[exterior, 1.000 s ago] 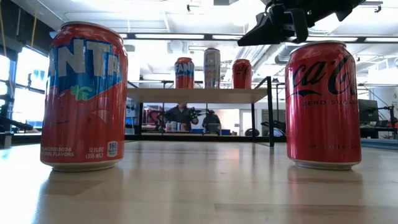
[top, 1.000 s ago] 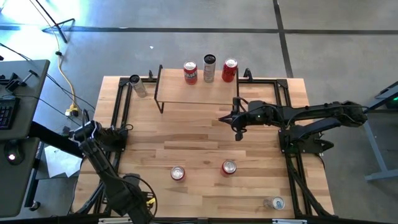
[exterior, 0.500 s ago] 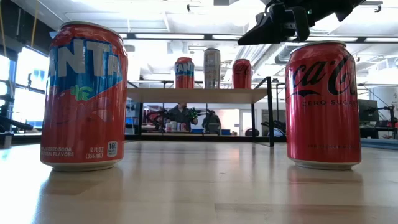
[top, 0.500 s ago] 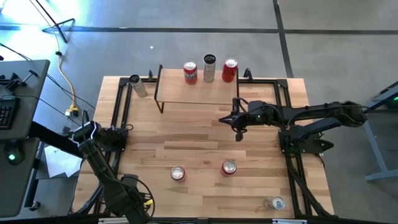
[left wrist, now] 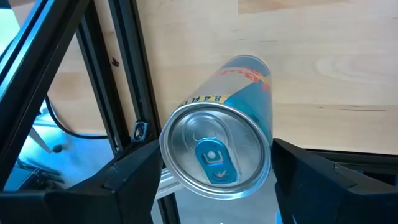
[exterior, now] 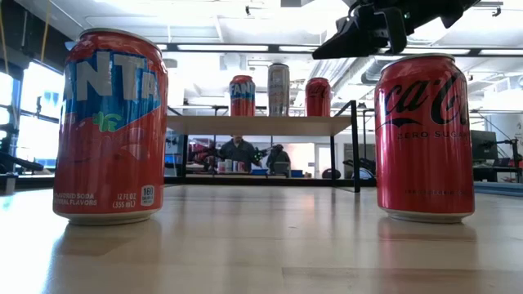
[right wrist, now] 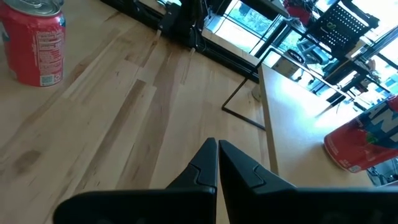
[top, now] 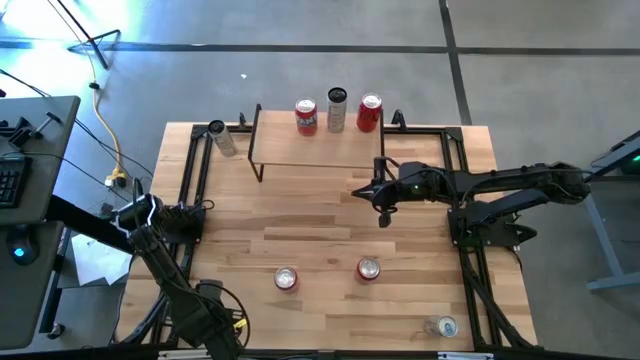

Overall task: Place canned beverage on shelf
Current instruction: Put the left blue soda can on the shelf

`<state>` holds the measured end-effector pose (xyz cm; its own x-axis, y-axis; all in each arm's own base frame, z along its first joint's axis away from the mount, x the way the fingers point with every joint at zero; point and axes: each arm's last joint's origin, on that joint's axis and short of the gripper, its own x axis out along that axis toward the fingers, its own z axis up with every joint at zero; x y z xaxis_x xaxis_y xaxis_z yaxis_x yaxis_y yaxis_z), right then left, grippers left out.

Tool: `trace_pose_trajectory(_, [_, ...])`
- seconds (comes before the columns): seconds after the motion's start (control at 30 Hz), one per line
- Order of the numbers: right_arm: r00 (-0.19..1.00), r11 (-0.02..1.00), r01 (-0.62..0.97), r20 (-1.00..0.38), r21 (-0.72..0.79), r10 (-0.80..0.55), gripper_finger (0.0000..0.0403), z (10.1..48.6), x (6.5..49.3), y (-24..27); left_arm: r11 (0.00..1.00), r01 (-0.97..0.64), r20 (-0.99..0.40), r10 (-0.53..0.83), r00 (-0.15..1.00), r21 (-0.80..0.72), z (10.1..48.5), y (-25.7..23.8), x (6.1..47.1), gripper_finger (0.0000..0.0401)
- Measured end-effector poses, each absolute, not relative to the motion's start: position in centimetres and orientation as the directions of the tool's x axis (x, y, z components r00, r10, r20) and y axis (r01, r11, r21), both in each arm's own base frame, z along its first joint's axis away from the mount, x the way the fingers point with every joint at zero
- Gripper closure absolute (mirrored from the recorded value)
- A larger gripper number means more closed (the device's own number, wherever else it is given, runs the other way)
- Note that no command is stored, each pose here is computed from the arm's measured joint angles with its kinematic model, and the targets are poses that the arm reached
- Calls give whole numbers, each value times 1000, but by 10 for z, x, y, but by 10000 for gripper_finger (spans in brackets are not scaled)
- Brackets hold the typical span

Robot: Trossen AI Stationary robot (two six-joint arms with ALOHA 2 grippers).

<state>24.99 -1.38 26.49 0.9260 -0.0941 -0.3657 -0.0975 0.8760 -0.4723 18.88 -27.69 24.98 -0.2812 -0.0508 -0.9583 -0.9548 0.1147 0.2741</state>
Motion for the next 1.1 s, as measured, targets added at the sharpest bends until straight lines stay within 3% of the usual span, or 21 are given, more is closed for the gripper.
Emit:
trace_pose_trajectory(0.2, [923, 884, -96, -374, -458, -93, 403, 264, 250, -14, 187, -953, -969, -23, -246, 237, 250, -274, 192, 151])
trace_pose_trajectory(0.3, [918, 884, -111, -388, -454, -84, 403, 263, 249, -11, 262, -941, -975, -5, -223, 214, 252, -267, 198, 179])
trace_pose_trajectory(0.43, [919, 882, -131, -390, -454, -64, 403, 263, 249, -5, 375, -908, -981, 15, -195, 186, 261, -247, 209, 179])
trace_pose_trajectory(0.53, [918, 878, -135, -391, -459, -64, 403, 262, 249, -1, 444, -872, -978, 86, -188, 206, 275, -221, 214, 179])
trace_pose_trajectory(0.7, [913, 872, -116, -396, -476, -95, 403, 262, 249, 3, 587, -799, -989, 132, -67, 133, 293, -175, 229, 179])
trace_pose_trajectory(0.93, [915, 871, -110, -391, -479, -99, 403, 264, 247, 2, 776, -611, -984, 173, -32, 156, 307, -90, 253, 179])
trace_pose_trajectory(1.1, [916, 870, -109, -388, -480, -100, 403, 264, 246, 2, 878, -418, -972, 222, -74, 233, 305, -28, 268, 179])
